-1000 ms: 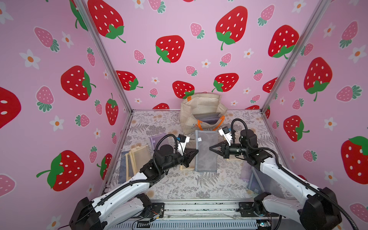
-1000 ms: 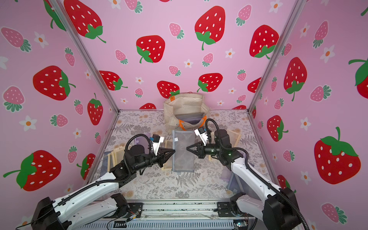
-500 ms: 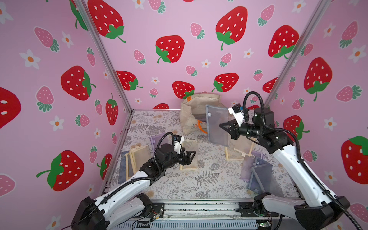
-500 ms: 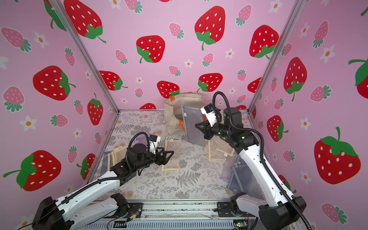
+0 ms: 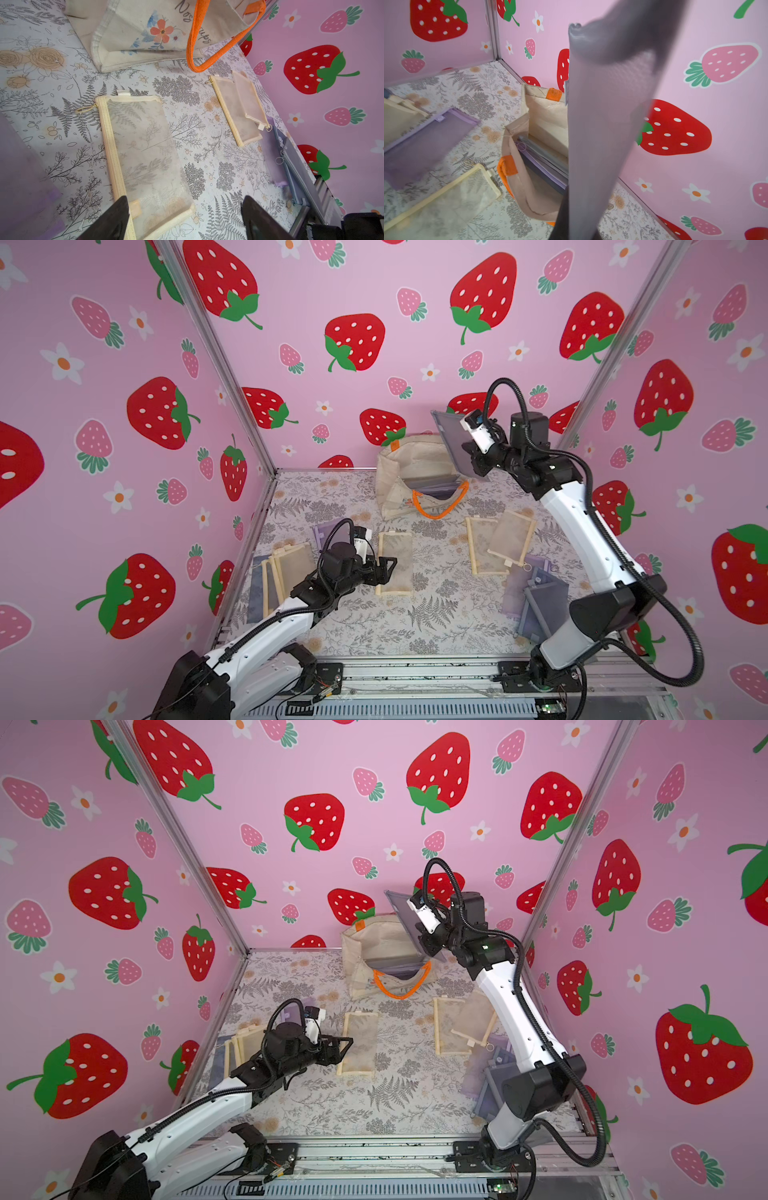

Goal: Put the pencil pouch into the canvas bag
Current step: Place the pencil pouch in the canvas bag.

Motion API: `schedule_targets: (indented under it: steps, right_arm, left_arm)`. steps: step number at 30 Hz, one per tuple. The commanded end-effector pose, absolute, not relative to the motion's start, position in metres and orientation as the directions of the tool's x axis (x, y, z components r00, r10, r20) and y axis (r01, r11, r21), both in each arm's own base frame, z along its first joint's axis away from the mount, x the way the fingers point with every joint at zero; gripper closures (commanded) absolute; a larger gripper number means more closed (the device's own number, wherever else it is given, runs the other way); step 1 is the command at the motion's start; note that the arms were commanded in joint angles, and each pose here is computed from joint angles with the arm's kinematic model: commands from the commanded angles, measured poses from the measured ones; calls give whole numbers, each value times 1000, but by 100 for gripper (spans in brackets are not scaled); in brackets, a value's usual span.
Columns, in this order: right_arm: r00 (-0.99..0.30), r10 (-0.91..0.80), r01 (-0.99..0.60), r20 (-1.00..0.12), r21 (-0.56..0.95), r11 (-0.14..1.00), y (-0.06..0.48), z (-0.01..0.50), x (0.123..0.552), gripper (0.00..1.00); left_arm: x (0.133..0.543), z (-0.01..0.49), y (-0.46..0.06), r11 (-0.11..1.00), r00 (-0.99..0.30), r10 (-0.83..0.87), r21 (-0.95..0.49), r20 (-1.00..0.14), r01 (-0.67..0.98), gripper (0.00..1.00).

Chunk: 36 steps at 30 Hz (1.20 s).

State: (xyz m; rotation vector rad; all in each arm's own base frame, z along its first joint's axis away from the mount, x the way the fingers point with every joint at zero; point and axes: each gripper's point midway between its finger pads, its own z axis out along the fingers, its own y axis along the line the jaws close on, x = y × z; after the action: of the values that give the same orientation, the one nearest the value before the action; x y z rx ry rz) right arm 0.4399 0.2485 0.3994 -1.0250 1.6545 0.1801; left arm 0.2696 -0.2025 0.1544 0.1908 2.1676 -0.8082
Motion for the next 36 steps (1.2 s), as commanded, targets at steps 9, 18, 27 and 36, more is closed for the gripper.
schedule_targets:
  steps: [9, 18, 27, 36]
  right_arm:
    - [201, -737, -653, -645, -649, 390, 294, 341, 511, 100]
    - [170, -851, -636, -497, -715, 290, 301, 280, 538, 100]
    - [155, -888, -666, -432, -710, 229, 309, 242, 539, 100]
    - [194, -824, -702, -532, -662, 261, 326, 258, 515, 55]
  left_arm:
    - [275, 148, -203, 765, -677, -155, -521, -719, 378, 13]
    - [281, 153, -200, 763, -670, -163, -523, -724, 379, 13]
    - [279, 156, -194, 771, -656, -175, -517, -734, 373, 13]
    - [279, 167, -188, 783, -634, -180, -500, -752, 371, 13]
